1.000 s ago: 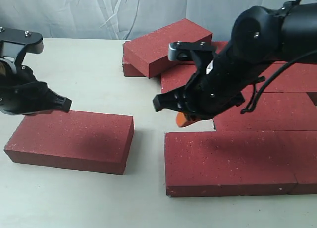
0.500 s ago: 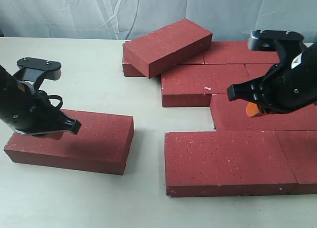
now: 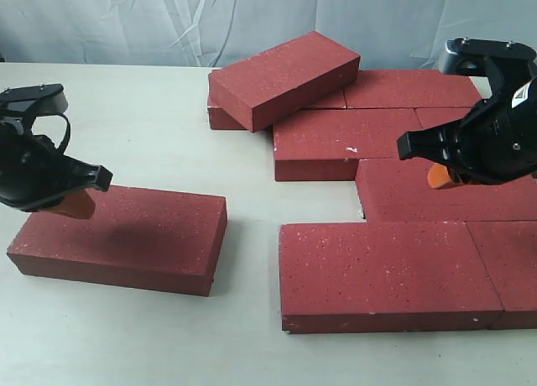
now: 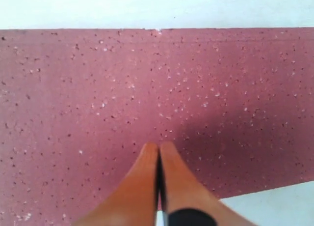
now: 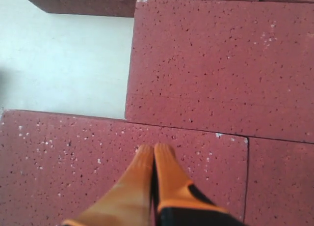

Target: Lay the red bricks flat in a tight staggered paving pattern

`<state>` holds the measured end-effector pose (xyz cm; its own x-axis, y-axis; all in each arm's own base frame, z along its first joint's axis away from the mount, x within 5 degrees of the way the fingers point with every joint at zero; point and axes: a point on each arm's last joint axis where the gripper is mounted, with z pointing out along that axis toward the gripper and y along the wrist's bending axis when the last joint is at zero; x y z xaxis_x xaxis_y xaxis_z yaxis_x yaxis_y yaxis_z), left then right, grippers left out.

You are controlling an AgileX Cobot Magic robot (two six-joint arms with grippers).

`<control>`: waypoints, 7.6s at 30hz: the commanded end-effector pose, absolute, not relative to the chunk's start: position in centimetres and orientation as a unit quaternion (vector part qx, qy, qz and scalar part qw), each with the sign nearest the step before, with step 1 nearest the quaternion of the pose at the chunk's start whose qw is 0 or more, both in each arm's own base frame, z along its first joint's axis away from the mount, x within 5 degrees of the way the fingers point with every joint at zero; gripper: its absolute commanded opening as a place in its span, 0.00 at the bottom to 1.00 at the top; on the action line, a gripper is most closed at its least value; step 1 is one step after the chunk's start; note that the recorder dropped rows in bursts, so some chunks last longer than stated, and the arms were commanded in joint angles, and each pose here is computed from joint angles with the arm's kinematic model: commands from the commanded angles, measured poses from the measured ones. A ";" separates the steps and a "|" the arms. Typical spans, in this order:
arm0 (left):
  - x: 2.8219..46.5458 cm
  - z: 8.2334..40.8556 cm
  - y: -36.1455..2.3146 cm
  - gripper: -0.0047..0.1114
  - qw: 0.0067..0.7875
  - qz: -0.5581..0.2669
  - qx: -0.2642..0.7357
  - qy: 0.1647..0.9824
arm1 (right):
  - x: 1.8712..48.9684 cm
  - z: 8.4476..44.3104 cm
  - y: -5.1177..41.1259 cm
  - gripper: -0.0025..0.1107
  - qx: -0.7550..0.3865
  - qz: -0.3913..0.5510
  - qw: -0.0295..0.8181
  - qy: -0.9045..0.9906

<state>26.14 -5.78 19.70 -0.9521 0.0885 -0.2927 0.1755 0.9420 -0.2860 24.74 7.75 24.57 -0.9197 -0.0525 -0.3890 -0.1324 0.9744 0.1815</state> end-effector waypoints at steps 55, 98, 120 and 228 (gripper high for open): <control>27.9 13.7 -10.6 0.04 0.133 -0.177 0.037 0.974 | 25.0 24.7 7.6 0.02 -0.046 0.103 0.214 0.970; 29.0 20.0 -15.2 0.04 0.245 -0.223 0.090 0.939 | 25.0 24.7 7.6 0.02 -0.047 0.102 0.214 0.970; 24.2 15.7 -22.5 0.04 0.193 -0.195 0.492 0.826 | 25.0 24.7 7.6 0.02 -0.047 0.102 0.216 0.970; 32.6 17.9 -5.3 0.04 0.171 -0.046 0.060 0.982 | 25.2 24.8 7.6 0.02 -0.045 0.105 0.225 0.968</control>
<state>32.51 -5.64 18.74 -0.9201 0.1267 -0.3706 0.1758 0.9792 -0.1015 25.09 7.82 24.71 -0.9020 -0.0417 -0.4298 -0.1343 0.9731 0.1874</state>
